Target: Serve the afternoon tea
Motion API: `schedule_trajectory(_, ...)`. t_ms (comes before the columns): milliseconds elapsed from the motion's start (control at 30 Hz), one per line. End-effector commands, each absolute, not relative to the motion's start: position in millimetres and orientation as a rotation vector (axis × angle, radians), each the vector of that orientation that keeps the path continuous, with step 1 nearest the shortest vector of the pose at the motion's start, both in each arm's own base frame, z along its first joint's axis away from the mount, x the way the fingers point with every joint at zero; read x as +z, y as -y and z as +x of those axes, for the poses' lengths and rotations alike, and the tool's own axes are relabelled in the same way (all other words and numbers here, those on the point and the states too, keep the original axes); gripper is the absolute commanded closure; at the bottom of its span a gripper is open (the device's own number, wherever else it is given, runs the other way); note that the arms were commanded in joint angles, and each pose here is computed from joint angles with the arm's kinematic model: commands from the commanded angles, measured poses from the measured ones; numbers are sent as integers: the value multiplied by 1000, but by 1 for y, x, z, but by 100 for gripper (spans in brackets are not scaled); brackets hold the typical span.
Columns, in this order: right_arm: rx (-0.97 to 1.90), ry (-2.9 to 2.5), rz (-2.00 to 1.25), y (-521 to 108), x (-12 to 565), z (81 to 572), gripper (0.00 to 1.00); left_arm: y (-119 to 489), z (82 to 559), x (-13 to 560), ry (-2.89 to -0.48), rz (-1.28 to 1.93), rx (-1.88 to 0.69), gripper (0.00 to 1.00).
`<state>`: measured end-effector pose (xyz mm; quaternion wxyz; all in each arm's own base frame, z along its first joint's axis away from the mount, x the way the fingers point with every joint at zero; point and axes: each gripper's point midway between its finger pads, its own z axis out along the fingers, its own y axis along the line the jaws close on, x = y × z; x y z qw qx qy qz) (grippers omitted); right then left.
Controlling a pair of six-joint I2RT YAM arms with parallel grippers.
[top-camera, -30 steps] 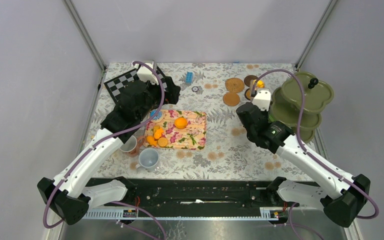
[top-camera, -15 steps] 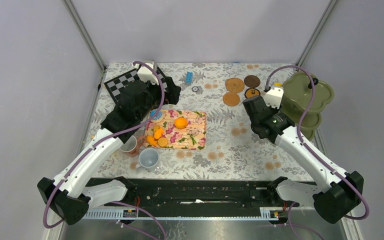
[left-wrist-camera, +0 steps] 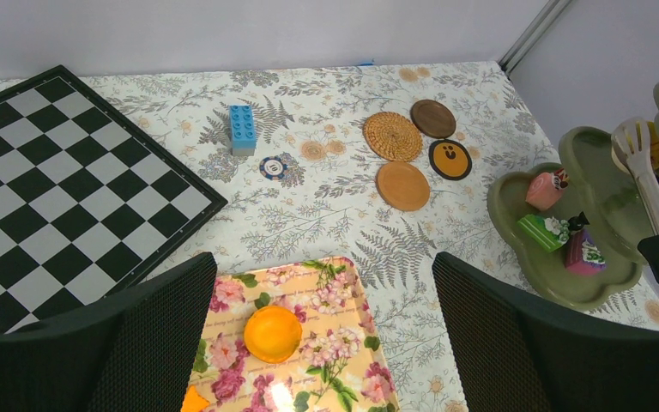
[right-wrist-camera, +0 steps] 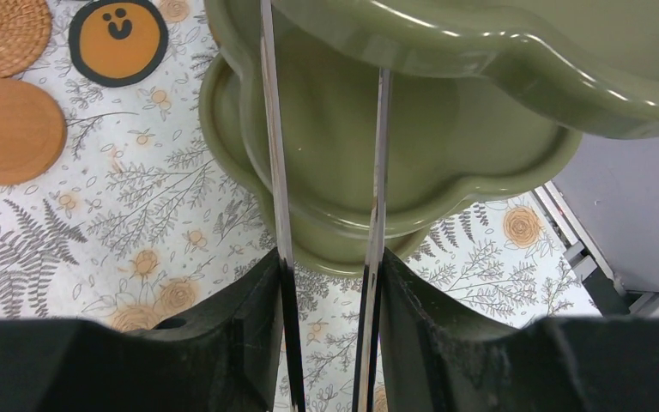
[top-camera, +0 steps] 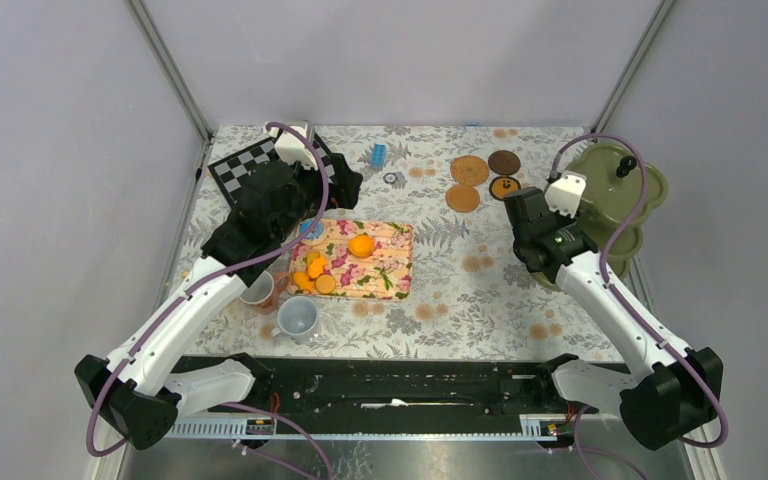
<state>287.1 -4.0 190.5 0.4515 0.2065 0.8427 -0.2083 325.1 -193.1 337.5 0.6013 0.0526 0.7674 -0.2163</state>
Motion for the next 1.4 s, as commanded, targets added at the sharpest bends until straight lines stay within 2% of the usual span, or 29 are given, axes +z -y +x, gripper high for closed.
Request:
schedule_trajectory(0,-508,-2032,554,12,196,296,60,196,327,353,-1736,117,-530,1)
schedule_trajectory(233,-497,-2056,545,12,188,296,50,196,327,353,-1734,118,-532,1)
schedule_trajectory(633,-527,-2074,549,18,175,293,49,196,327,353,-1736,120,-532,1)
schedule_trajectory(967,-469,-2089,485,13,181,291,35,197,327,353,-1736,121,-535,1)
schedule_trajectory(1367,-317,-2054,293,1,204,278,37,199,328,351,-1743,122,-539,1)
